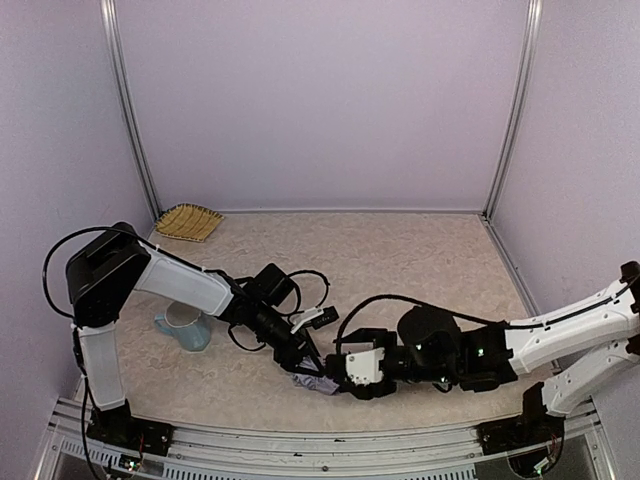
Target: Put away the umbrella
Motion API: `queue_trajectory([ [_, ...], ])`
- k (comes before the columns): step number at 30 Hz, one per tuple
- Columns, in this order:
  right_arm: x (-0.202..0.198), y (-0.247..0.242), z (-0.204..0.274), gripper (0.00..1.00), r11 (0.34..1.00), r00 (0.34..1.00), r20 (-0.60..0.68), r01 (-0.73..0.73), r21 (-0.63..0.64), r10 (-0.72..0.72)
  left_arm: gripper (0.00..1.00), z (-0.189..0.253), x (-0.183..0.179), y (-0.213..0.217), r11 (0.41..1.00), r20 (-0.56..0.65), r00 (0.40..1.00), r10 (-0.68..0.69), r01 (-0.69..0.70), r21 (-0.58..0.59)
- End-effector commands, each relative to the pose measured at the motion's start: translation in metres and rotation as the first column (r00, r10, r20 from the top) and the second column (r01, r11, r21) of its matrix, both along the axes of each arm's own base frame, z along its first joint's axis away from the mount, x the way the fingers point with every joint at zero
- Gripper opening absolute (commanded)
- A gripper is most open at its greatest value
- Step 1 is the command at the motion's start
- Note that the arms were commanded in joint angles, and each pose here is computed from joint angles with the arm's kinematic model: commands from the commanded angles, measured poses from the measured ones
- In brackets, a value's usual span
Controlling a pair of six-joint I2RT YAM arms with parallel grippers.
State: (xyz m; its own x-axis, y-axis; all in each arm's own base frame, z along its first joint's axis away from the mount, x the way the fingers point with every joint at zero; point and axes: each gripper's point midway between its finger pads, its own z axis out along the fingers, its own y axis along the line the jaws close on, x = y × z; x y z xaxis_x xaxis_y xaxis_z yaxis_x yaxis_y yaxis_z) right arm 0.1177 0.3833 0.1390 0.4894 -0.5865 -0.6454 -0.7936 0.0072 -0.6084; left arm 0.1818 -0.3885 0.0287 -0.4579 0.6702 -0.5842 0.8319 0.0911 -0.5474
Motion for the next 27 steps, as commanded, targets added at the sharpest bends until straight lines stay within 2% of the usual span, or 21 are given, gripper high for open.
queue_trajectory([
  [1, 0.013, -0.024, -0.001, 0.69, 0.998, 0.910, -0.415, 0.038, 0.057, -0.011, 0.60, -0.058, -0.005, 0.036, 0.969, 0.036, 0.998, 0.049, -0.057, 0.241],
  [4, 0.037, -0.029, -0.015, 0.69, 0.993, 0.916, -0.389, 0.116, 0.023, -0.098, 0.60, -0.059, -0.004, 0.036, 0.969, 0.040, 0.998, 0.050, -0.058, 0.242],
  [8, 0.048, -0.013, -0.020, 0.71, 0.994, 0.921, -0.376, 0.111, 0.012, -0.099, 0.60, -0.061, -0.006, 0.035, 0.968, 0.039, 0.998, 0.044, -0.053, 0.244],
  [14, 0.072, 0.002, -0.041, 0.71, 0.986, 0.884, -0.440, 0.165, -0.027, -0.160, 0.62, -0.060, -0.007, 0.035, 0.969, 0.047, 0.998, 0.036, -0.046, 0.241],
  [22, 0.051, 0.000, -0.080, 0.70, 0.993, 0.826, -0.552, 0.075, -0.095, -0.115, 0.63, -0.058, -0.005, 0.034, 0.971, 0.052, 0.998, 0.035, -0.046, 0.236],
  [25, 0.039, -0.003, -0.094, 0.74, 0.993, 0.800, -0.594, 0.025, -0.115, -0.089, 0.63, -0.057, -0.003, 0.035, 0.971, 0.056, 0.998, 0.040, -0.052, 0.233],
  [26, 0.040, -0.004, -0.101, 0.83, 0.989, 0.793, -0.599, 0.035, -0.144, -0.115, 0.63, -0.057, -0.003, 0.035, 0.971, 0.056, 0.998, 0.039, -0.051, 0.232],
  [27, 0.045, -0.006, -0.109, 0.85, 0.983, 0.792, -0.591, 0.058, -0.175, -0.152, 0.63, -0.056, -0.002, 0.035, 0.972, 0.057, 0.998, 0.039, -0.051, 0.229],
])
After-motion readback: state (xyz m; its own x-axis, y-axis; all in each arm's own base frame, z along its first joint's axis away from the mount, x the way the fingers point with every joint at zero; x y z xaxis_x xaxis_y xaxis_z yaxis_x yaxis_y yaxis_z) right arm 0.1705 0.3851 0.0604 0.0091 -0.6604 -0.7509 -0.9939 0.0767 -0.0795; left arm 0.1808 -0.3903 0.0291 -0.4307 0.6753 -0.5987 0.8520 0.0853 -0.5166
